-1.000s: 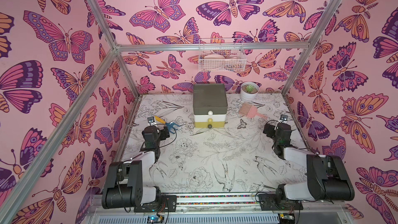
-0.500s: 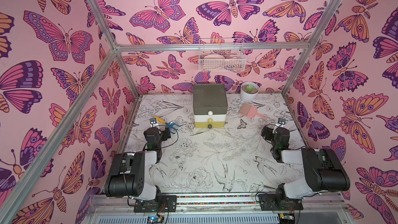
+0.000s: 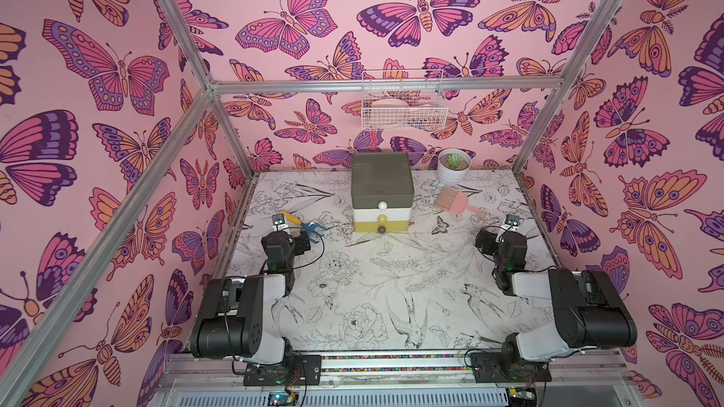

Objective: Place the brooch boxes into the drawer by color
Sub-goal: Reset both arms

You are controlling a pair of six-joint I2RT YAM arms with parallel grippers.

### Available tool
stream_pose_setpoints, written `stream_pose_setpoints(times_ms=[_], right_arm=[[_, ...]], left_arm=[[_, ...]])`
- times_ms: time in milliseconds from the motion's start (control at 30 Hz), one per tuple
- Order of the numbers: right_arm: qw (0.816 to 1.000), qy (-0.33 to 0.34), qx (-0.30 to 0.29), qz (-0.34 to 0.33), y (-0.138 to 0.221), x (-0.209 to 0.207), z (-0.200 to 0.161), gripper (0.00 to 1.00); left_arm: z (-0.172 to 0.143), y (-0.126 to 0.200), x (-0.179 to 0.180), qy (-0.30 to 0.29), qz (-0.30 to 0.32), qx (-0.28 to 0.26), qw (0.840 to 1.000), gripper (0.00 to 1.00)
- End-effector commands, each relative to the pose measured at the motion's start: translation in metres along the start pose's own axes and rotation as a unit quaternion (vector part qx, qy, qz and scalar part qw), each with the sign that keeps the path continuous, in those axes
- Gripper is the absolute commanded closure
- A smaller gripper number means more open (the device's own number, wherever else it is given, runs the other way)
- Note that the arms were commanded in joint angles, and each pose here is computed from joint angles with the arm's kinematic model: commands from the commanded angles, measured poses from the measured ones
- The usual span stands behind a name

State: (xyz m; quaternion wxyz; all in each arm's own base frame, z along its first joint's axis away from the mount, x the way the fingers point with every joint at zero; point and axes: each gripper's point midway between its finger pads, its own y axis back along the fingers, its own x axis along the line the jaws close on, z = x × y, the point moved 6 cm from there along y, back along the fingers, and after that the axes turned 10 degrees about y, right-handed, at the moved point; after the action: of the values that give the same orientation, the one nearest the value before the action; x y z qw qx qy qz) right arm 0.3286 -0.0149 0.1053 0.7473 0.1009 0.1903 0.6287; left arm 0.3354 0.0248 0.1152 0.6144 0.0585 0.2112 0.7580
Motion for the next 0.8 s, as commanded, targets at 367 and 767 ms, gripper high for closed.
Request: stream_pose_setpoints(times_ms=[367, 767], right_arm=[[1.0, 0.004, -0.022, 0.001, -0.0012, -0.001, 0.0139, 0.01], [1.0, 0.004, -0.022, 0.001, -0.0011, -0.001, 0.014, 0.01]], left_arm=[[0.0047, -0.0008, -0.0036, -0.005, -0.005, -0.009, 1.0, 0.0], [0.0043, -0.0009, -0.0035, -0.005, -0.005, -0.009, 1.0, 0.0]])
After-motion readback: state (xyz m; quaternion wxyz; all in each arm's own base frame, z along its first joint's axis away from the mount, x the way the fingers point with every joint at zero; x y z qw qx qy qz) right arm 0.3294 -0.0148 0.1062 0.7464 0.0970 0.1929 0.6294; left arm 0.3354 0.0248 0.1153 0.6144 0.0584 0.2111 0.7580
